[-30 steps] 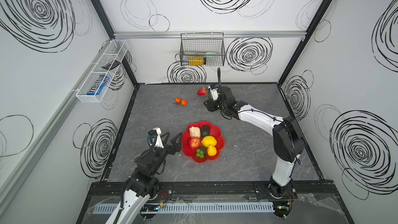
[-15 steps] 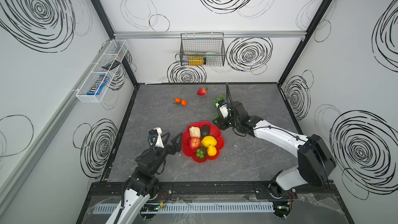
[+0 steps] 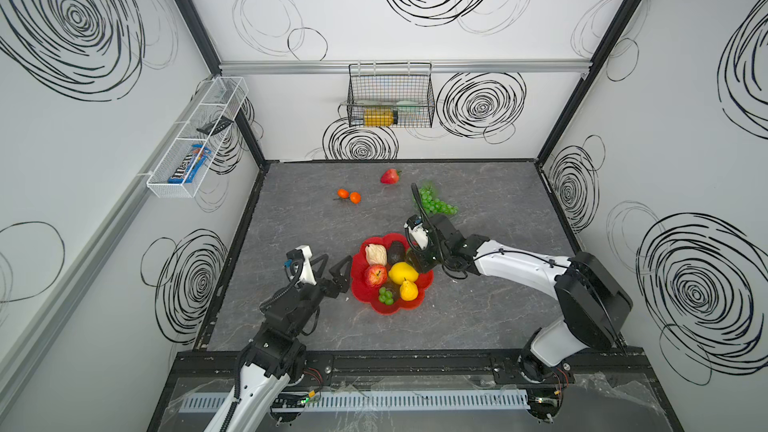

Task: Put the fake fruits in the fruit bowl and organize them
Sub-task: 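Carry the lime with the right gripper and lower it into the bowl, then open the right gripper and draw back while left reaches toward the strawberry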

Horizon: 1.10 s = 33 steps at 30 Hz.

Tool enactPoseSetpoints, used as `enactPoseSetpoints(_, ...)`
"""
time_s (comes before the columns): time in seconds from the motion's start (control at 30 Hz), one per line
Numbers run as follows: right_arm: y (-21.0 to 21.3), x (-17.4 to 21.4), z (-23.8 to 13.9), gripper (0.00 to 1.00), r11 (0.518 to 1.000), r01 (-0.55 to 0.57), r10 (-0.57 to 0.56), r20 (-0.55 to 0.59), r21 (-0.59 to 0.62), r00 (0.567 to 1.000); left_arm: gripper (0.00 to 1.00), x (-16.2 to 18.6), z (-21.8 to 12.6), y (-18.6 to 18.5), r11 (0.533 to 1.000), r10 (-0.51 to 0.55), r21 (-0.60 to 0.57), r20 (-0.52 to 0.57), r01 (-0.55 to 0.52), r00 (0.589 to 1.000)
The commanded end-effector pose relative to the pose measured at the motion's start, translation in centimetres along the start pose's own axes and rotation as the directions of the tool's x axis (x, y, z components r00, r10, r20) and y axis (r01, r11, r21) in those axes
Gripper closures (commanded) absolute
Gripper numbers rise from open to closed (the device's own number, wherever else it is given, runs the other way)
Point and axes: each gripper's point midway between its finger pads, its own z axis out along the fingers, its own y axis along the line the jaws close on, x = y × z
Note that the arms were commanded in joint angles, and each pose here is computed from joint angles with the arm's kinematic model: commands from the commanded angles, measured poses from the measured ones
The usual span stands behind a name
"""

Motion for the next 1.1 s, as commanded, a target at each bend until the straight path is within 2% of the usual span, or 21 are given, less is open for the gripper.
enactPoseSetpoints(0.0, -0.2, -0.8, -0.2, 0.46, 0.999, 0.026, -0.026, 0.008, 0.037, 1.000, 0.01, -0.7, 0.1, -0.4, 1.000, -0.009, 0.027, 0.035, 0.008, 0.999)
enactPoseSetpoints(0.5, -1.0, -1.1, 0.8, 0.42, 0.995, 0.033, -0.033, -0.005, 0.097, 0.999, 0.01, -0.7, 0.1, -0.4, 1.000, -0.009, 0.026, 0.035, 0.008, 0.999)
enactPoseSetpoints(0.77, -1.0, -1.0, 1.0, 0.33, 0.992, 0.039, -0.038, -0.012, 0.117, 0.999, 0.01, -0.6, 0.1, -0.4, 1.000, -0.009, 0.028, 0.034, 0.008, 0.999)
enactPoseSetpoints(1.07, -1.0, -0.8, 0.9, 0.32, 0.990, 0.046, -0.044, -0.016, 0.132, 0.999, 0.01, -0.7, 0.1, -0.4, 1.000, -0.009, 0.028, 0.034, 0.008, 0.999)
